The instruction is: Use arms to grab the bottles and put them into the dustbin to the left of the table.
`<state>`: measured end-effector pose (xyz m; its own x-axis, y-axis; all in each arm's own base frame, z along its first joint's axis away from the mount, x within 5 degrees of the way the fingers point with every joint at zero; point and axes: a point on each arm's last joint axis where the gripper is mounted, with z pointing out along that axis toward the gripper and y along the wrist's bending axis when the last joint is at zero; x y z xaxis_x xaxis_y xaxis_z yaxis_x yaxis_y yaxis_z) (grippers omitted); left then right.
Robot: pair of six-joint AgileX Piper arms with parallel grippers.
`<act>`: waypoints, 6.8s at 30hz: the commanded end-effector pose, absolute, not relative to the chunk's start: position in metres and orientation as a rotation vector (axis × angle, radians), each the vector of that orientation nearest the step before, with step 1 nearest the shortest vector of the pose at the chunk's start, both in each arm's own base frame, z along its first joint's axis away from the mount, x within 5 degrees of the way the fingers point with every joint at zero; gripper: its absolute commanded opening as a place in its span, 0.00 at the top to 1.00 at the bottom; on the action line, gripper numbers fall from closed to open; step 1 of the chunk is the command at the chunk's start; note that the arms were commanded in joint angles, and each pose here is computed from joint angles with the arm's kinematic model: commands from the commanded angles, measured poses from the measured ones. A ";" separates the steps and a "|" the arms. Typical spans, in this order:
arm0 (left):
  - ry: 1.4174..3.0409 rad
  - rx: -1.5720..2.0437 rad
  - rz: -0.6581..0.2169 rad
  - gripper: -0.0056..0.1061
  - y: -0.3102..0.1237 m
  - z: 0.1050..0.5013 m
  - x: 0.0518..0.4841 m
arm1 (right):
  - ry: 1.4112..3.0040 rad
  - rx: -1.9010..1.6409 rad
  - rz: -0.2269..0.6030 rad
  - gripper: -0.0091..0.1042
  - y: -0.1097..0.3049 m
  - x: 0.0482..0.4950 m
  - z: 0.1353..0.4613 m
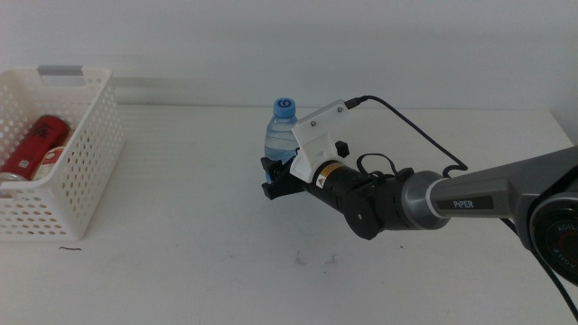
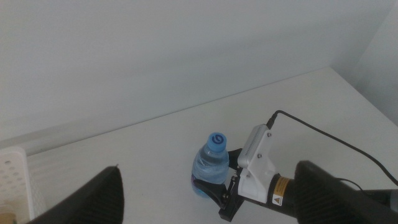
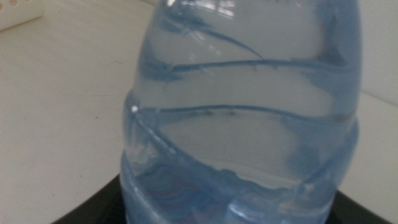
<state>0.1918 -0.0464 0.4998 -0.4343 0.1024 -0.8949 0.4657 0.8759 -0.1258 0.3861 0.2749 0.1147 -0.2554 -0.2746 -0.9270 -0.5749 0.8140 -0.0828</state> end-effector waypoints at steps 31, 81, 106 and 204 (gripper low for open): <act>1.975 0.406 -0.439 0.11 -0.047 0.502 0.191 | 2.112 -0.560 0.375 0.15 0.096 0.159 0.339; 1.741 0.413 -0.496 0.11 -0.116 0.217 0.192 | 2.004 -0.556 0.397 0.15 0.081 0.132 0.403; 1.745 0.377 -0.509 0.11 -0.188 0.108 0.353 | 2.004 -0.556 0.397 0.15 0.081 0.132 0.403; 1.920 0.243 -0.110 0.11 -0.026 0.375 0.160 | 2.004 -0.556 0.397 0.15 0.081 0.132 0.403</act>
<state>0.1701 -0.0264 0.3739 -0.3822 0.1299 -0.9149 0.2262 0.9731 0.0436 0.1326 0.0825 0.3994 -0.4284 -0.2213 -0.8761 -0.5418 0.8388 0.0530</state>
